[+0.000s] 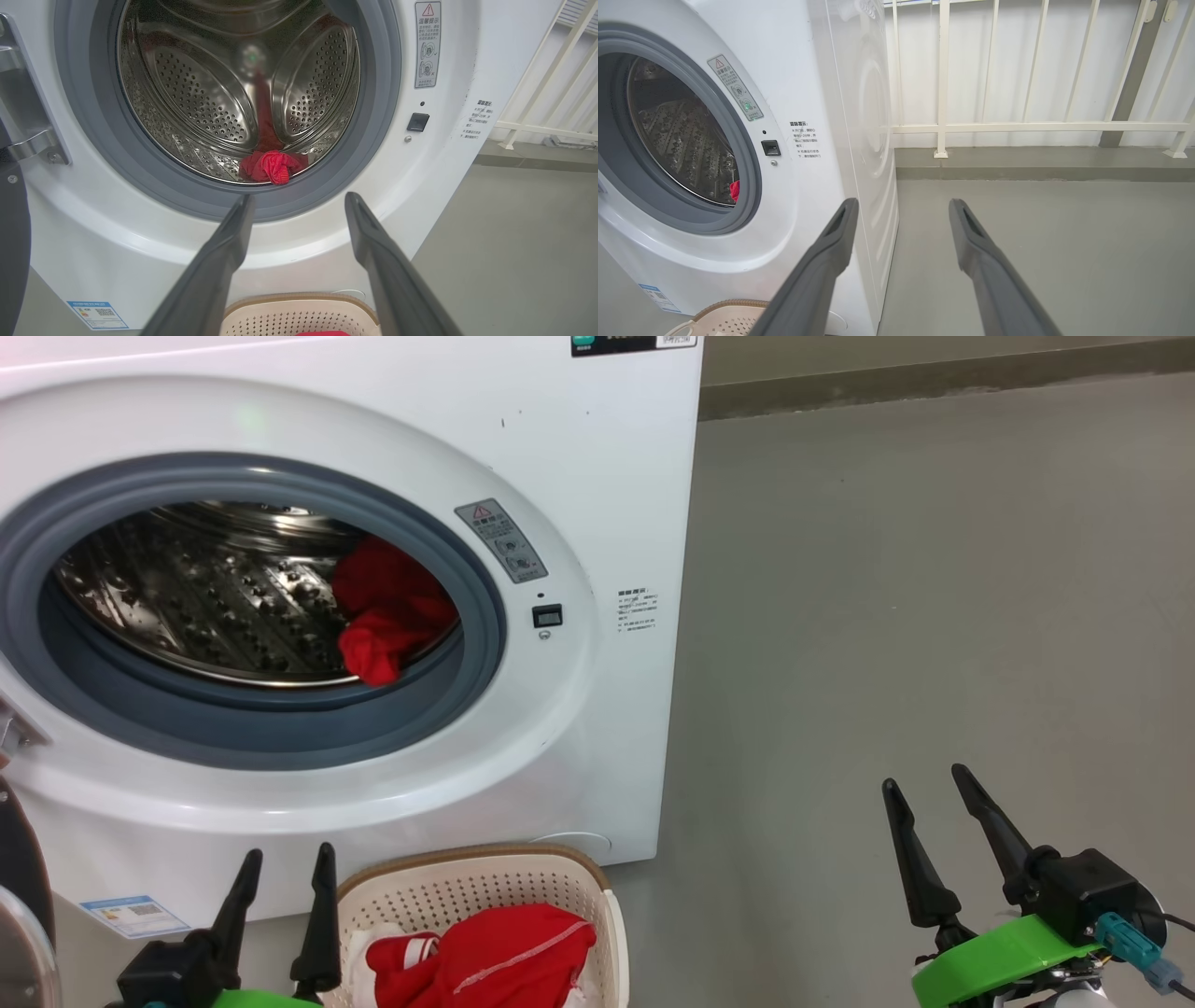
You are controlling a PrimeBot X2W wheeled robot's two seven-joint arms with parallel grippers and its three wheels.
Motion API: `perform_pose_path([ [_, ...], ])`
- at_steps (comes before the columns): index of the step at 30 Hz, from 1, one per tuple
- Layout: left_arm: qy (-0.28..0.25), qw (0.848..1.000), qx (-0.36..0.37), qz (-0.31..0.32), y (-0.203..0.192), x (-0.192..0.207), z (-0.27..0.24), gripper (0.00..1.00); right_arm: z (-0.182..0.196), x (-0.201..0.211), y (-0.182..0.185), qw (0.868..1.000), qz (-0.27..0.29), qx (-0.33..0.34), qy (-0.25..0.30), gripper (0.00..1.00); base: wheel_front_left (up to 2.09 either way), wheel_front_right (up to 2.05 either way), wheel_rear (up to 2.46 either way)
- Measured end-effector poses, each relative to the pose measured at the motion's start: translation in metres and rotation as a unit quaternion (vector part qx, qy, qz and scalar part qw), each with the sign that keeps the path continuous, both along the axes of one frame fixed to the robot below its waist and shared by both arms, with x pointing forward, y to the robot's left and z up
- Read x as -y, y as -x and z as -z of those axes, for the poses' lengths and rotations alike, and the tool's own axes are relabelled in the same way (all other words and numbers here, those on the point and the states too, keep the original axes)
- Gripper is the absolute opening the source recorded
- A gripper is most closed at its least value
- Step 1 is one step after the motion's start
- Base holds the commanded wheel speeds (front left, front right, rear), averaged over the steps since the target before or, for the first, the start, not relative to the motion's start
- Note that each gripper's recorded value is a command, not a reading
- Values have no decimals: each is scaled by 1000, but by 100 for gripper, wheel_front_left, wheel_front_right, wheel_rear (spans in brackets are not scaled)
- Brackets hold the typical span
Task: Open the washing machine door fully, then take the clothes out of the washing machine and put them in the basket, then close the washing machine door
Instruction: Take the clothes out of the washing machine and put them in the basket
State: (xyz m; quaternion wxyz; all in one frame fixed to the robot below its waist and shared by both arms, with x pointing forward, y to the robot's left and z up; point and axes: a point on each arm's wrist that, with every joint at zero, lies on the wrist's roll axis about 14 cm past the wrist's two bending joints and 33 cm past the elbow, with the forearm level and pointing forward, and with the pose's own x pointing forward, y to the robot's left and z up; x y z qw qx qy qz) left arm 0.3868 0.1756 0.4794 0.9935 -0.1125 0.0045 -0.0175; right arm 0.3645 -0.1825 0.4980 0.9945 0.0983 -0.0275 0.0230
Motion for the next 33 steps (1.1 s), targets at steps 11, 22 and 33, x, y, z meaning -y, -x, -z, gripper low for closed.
perform_pose_path([
  [11,3,1000,-4,-3,0,-2,3,100,3,-2,-3,1000,-4,-5,1,100,0,0,0],
  [22,5,1000,-8,-4,-1,-3,6,100,6,-2,-4,1000,-5,-9,1,100,0,0,0],
  [33,6,1000,-20,-1,-5,-1,14,100,13,-3,-7,1000,-5,-20,1,100,0,0,0],
])
